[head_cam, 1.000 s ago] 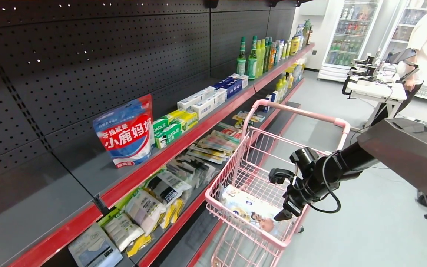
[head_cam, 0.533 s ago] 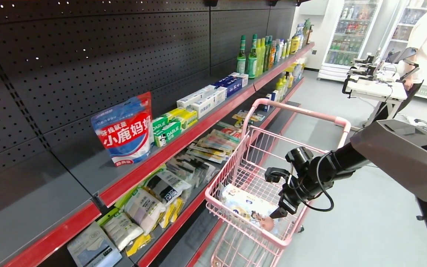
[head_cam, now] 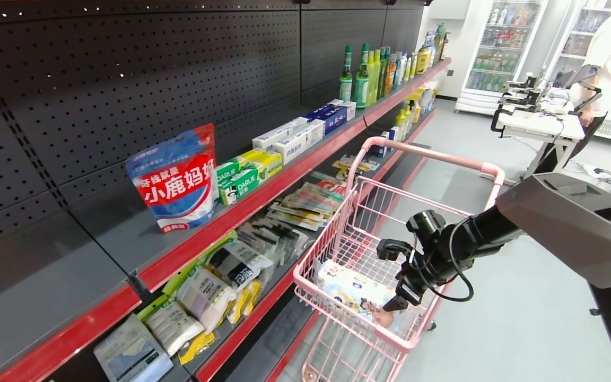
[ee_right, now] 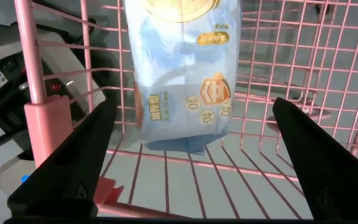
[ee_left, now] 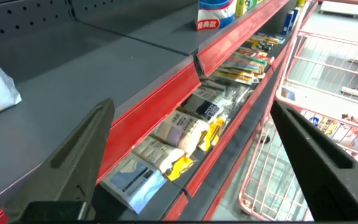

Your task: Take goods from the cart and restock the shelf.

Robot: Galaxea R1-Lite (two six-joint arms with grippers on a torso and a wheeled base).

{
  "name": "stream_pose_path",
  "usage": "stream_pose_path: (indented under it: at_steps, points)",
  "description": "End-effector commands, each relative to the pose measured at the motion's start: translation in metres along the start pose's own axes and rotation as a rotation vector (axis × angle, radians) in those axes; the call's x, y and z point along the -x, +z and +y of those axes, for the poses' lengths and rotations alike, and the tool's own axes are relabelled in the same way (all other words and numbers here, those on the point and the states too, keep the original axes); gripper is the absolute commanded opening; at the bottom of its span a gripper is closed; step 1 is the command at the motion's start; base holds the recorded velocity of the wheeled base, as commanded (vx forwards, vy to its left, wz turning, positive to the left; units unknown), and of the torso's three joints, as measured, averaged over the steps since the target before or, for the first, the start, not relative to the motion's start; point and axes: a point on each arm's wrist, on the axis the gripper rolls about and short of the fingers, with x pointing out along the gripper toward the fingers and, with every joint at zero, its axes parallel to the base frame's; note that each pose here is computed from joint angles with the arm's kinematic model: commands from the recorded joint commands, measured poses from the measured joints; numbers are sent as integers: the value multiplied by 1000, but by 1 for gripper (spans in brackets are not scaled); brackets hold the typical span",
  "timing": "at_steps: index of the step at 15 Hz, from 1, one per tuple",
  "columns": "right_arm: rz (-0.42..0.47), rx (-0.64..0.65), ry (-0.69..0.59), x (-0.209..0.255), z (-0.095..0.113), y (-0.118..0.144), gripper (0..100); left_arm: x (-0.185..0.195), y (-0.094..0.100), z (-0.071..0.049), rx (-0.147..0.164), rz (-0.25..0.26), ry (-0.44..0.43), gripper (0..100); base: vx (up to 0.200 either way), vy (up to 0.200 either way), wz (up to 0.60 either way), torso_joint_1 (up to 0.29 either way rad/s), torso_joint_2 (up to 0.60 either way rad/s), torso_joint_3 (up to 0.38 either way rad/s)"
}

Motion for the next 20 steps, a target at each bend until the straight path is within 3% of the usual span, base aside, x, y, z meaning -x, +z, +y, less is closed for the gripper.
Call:
stream_pose_path:
  at_steps: [1,20]
  points:
    - [8,-1,13,-5,4,0,100,0,0,0,1,1,0,100,0,0,0,0,0,0]
    - [-3,-28,47,-17,7,2,100,0,0,0,1,1,0,100,0,0,0,-56,141,83]
